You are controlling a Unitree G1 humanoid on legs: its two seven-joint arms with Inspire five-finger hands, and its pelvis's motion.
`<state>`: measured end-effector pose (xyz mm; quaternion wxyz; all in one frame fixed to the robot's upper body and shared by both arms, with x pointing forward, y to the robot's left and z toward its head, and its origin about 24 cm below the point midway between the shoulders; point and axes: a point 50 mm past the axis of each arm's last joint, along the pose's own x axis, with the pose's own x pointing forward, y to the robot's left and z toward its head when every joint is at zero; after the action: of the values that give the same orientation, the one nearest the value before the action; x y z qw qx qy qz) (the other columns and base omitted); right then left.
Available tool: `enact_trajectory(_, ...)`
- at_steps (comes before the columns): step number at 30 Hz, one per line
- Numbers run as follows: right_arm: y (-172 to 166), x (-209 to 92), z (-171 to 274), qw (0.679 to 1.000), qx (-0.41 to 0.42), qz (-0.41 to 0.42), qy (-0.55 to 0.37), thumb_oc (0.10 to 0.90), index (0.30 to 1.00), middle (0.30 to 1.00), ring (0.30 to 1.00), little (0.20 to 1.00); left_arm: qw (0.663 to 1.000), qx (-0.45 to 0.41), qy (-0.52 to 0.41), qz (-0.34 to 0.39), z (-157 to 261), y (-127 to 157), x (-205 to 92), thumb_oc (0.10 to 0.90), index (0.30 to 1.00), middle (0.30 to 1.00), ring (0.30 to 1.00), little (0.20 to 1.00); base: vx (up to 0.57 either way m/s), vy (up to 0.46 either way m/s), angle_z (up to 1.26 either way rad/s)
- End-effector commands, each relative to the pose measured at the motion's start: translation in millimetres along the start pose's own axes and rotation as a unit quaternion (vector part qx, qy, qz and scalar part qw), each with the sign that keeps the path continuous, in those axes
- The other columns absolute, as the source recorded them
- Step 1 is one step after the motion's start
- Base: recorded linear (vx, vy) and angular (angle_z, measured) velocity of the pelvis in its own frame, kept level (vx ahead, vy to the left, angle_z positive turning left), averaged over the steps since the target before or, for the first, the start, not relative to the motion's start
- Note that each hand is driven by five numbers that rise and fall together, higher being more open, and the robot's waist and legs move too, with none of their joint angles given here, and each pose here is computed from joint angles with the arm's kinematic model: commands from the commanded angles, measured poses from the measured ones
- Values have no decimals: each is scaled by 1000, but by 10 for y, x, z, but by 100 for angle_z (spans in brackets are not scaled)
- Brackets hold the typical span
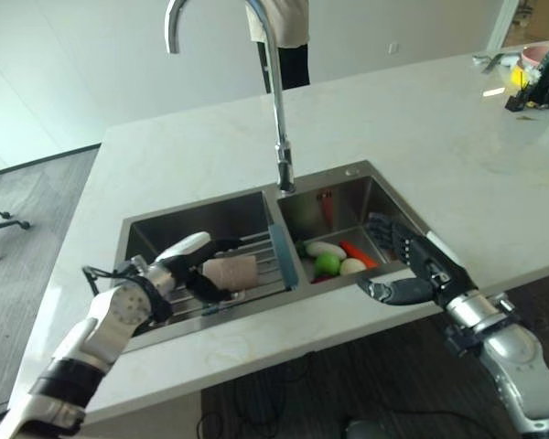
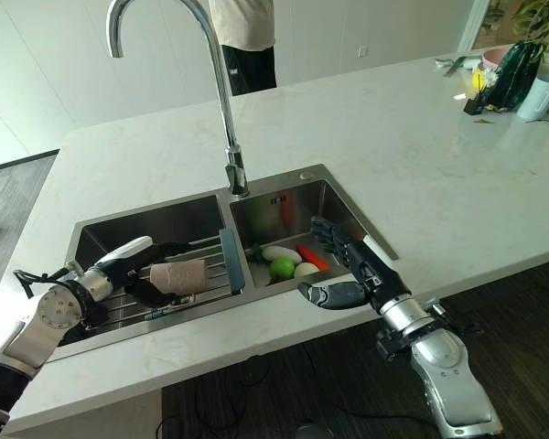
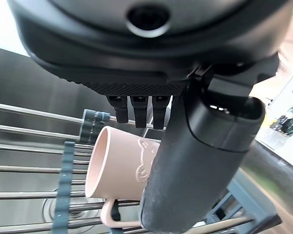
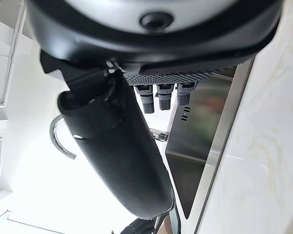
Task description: Place the dishes in the dishwasher.
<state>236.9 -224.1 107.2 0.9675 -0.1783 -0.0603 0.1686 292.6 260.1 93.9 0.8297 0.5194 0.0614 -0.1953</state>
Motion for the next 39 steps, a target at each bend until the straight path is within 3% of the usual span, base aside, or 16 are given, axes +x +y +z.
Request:
enact_trajectory(1,-125,148,495,991,-60,-1,-120,800,900,900,900,900,993,75,-16,93,173,543,12,800,900,900,900,900,0,0,0)
enact_trajectory(15,-89,196,484,991,-65,19,-116,800,900,900,900,900,995,46,52,70,-17,413,180,800,900,900,900,900,4,1,-3)
enact_trajectory(27,-36,224,461,991,-57,30,-115,800,900,900,900,900,995,-10,-14,94,272,472,335,800,900,900,900,900,-8,-6,-6)
enact_trajectory(34,-2,236,466,991,-54,37,-114,800,900,900,900,900,999,18,-14,37,337,309,416,800,900,900,900,900,0,0,0)
enact_trajectory(35,11,241,466,991,-54,39,-115,800,900,900,900,900,999,35,-19,24,362,252,439,513,469,469,469,469,0,0,0)
enact_trajectory(36,17,244,464,991,-52,41,-115,800,900,900,900,900,999,37,-24,24,385,253,453,400,300,300,300,300,0,0,0)
enact_trajectory(39,36,242,426,992,-52,49,-106,800,900,900,900,900,999,36,-2,20,333,227,477,400,300,300,300,300,0,0,0)
